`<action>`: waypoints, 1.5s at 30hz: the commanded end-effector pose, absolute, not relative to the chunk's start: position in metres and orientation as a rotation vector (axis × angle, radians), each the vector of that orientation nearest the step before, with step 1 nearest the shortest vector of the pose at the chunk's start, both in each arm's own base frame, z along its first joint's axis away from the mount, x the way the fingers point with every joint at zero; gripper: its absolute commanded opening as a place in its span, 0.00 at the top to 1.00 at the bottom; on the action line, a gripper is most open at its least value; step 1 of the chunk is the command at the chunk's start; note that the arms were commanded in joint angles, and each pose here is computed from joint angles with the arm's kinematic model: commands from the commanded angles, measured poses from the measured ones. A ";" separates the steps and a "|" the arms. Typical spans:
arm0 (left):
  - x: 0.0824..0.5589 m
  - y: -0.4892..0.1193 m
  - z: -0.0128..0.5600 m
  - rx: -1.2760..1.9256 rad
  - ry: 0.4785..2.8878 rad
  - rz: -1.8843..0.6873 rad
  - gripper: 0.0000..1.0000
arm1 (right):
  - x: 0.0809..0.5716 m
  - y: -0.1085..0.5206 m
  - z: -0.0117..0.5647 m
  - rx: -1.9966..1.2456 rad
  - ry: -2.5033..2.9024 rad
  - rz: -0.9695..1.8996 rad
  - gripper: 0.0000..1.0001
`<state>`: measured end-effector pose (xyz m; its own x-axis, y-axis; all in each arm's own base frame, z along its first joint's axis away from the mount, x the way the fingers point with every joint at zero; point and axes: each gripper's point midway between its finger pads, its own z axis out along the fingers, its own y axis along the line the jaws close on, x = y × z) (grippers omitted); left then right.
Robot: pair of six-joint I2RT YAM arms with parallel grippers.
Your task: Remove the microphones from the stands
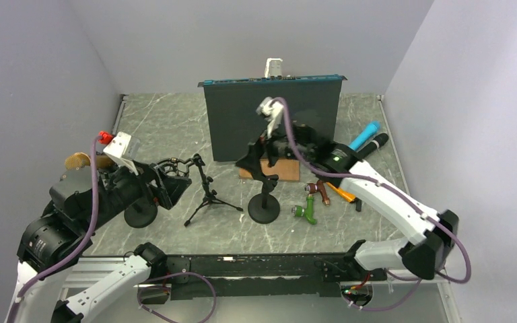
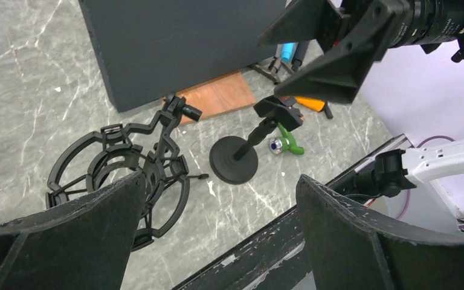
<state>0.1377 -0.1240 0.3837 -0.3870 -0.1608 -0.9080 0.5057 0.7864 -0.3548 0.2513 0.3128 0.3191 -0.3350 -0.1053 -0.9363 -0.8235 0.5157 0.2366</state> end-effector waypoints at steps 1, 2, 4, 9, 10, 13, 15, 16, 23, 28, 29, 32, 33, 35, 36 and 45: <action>0.140 -0.113 0.386 0.260 1.838 -0.658 0.03 | 0.209 0.367 0.339 -1.144 1.510 1.125 0.00; 0.140 -0.112 0.386 0.259 1.838 -0.653 0.03 | 0.205 0.375 0.335 -1.192 1.481 1.157 0.00; 0.138 -0.111 0.387 0.260 1.837 -0.650 0.03 | 0.197 0.389 0.329 -1.282 1.426 1.226 0.01; 0.135 -0.108 0.389 0.256 1.829 -0.654 0.03 | 0.197 0.418 0.313 -1.389 1.304 1.320 0.03; 0.134 -0.108 0.388 0.254 1.829 -0.657 0.03 | 0.200 0.423 0.307 -1.402 1.305 1.326 0.03; 0.132 -0.107 0.388 0.244 1.826 -0.666 0.03 | 0.207 0.441 0.300 -1.441 1.297 1.338 0.08; 0.130 -0.107 0.388 0.234 1.823 -0.674 0.03 | 0.212 0.452 0.292 -1.445 1.305 1.333 0.11; 0.130 -0.106 0.389 0.231 1.819 -0.678 0.03 | 0.214 0.457 0.289 -1.443 1.304 1.330 0.14; 0.126 -0.104 0.387 0.217 1.820 -0.689 0.03 | 0.219 0.479 0.282 -1.350 1.261 1.303 0.24; 0.125 -0.105 0.385 0.215 1.819 -0.698 0.03 | 0.218 0.490 0.276 -1.292 1.252 1.273 0.42; 0.125 -0.105 0.385 0.214 1.820 -0.699 0.03 | 0.219 0.490 0.275 -1.278 1.257 1.260 0.46; 0.124 -0.105 0.385 0.214 1.820 -0.701 0.03 | 0.224 0.490 0.273 -1.209 1.297 1.238 0.55; 0.124 -0.104 0.385 0.213 1.820 -0.698 0.03 | 0.224 0.489 0.273 -1.193 1.304 1.227 0.57; 0.124 -0.103 0.384 0.210 1.817 -0.696 0.03 | 0.224 0.488 0.273 -1.168 1.314 1.191 0.64; 0.125 -0.104 0.384 0.210 1.819 -0.695 0.03 | 0.221 0.490 0.274 -1.161 1.314 1.175 0.69; 0.126 -0.106 0.382 0.211 1.818 -0.704 0.03 | 0.217 0.482 0.272 -0.879 1.380 0.923 1.00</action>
<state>0.1244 -0.1069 0.3783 -0.3813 -0.1696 -0.9087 0.4748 0.8075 -0.3500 0.2151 0.4923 0.2443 -0.0347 -0.0908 -0.9953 -0.9779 0.2085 0.0151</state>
